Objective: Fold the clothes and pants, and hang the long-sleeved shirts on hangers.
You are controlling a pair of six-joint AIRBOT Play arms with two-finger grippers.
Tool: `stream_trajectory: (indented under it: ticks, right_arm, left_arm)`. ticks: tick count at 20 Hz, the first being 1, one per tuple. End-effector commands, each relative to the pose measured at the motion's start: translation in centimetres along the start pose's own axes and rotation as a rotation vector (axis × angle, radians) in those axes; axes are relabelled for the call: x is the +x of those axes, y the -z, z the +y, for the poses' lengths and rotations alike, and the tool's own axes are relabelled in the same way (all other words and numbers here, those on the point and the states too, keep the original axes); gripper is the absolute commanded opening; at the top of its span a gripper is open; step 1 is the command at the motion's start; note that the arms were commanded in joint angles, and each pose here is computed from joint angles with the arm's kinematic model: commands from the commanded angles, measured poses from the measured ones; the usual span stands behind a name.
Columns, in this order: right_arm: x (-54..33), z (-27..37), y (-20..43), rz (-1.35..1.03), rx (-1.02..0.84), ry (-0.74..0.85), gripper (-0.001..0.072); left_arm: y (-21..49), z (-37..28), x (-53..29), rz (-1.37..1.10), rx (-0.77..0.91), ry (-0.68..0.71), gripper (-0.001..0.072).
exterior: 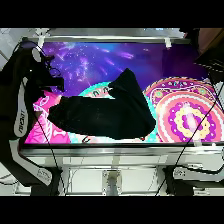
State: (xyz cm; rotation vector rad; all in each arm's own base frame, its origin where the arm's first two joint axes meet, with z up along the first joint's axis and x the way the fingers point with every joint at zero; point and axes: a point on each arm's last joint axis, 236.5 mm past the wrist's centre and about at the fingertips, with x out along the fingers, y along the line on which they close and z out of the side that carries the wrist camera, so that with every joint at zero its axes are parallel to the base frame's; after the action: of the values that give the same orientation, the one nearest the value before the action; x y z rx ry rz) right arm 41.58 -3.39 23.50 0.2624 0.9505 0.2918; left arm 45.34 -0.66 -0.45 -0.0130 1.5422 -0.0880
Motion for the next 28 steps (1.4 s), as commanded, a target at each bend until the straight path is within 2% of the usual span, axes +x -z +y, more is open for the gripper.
stream_trajectory:
  ticks: [1, 3, 5, 6, 7, 8, 12, 15, 19, 21, 24, 28]
  right_arm:
    - [1.1, 0.2, 0.3, 0.029, -0.018, 0.008, 0.0490]
    - [1.1, -0.3, 0.4, 0.035, -0.017, 0.032, 0.0489]
    - [1.0, -0.8, 0.5, 0.039, -0.015, 0.052, 0.0489]
    - [1.0, -0.9, 0.5, 0.040, -0.015, 0.057, 0.0489]
    - [1.0, -0.9, 0.5, 0.040, -0.015, 0.058, 0.0489]
    - [1.0, -1.0, 0.5, 0.041, -0.015, 0.059, 0.0489]
    - [1.0, -1.6, 0.7, 0.047, -0.013, 0.085, 0.0489]
    - [2.2, -2.1, 1.1, 0.077, -0.001, 0.079, 0.0489]
    - [9.9, -0.9, 4.7, 0.253, 0.019, -0.007, 0.0488]
    - [15.2, 1.7, 4.6, 0.241, -0.002, -0.067, 0.0485]
    - [23.9, 8.0, 2.6, 0.132, -0.176, -0.110, 0.0485]
    - [33.6, 13.5, 5.6, 0.122, -0.457, -0.044, 0.0485]
  left_arm:
    - [0.0, -1.1, 4.4, 0.076, 0.043, 0.125, 0.0693]
    - [0.1, -2.5, 6.4, 0.110, 0.066, 0.194, 0.0693]
    - [0.4, -2.9, 7.9, 0.143, 0.079, 0.205, 0.0686]
    - [0.5, -3.2, 8.2, 0.152, 0.084, 0.205, 0.0524]
    - [0.4, -3.4, 8.1, 0.149, 0.090, 0.204, 0.0258]
    - [0.3, -3.5, 7.8, 0.142, 0.095, 0.202, 0.0025]
    - [0.4, -3.7, 3.7, 0.082, 0.134, 0.194, 0.0026]
    - [0.8, -2.9, -2.2, -0.015, 0.155, 0.132, 0.0025]
    - [2.4, -2.5, -9.6, -0.150, 0.173, 0.064, 0.0026]
    - [4.0, -2.7, -11.8, -0.156, 0.180, 0.063, 0.0026]
    - [6.4, -3.0, -13.2, -0.119, 0.188, 0.066, 0.0025]
    - [6.9, -2.6, -12.8, -0.103, 0.182, 0.052, 0.0026]
